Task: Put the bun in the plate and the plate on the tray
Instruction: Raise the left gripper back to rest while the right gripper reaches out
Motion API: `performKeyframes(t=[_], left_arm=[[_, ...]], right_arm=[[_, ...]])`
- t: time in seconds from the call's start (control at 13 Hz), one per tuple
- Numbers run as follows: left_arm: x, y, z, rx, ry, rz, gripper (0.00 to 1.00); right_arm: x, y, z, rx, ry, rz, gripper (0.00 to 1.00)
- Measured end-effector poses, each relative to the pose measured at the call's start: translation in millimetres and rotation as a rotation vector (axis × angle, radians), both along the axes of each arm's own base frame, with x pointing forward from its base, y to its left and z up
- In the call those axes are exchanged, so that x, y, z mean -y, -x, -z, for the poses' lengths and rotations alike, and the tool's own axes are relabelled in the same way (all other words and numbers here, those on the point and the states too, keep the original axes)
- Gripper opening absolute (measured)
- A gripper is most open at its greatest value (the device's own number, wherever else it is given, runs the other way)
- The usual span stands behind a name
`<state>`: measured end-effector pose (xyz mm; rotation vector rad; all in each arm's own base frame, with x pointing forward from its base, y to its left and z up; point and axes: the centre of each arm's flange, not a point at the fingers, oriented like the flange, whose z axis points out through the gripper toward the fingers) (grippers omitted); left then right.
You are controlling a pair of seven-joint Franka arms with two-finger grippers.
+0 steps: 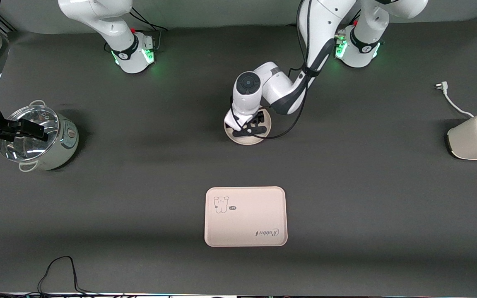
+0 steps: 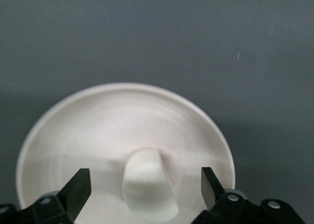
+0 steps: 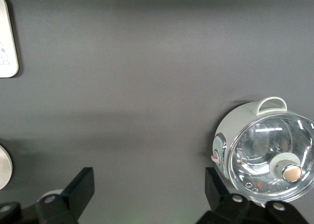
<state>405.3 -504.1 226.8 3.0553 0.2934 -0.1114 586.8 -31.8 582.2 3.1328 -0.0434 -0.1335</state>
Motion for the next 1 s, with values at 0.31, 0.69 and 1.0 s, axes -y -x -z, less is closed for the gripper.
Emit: performKeyframes(t=[0.31,0.69,1.0], left_arm=[[-65.2,-69.4,-108.3,0.024,-0.014,0.007,1.00],[-240.5,-135.4,-243.1,0.054,-0.054,-0.047,1.00],[-374.2,-157.2,-284.6,0.050,-0.070,-0.067,1.00]], right_arm=[[-0.1,0.1,0.5,-0.001,0.000,0.000,1.00],[-47.9,8.1,-3.4,0.000,-0.002,-0.038,1.00],[-150.4,41.1,-11.2,0.001,-0.005,-0.033,1.00]])
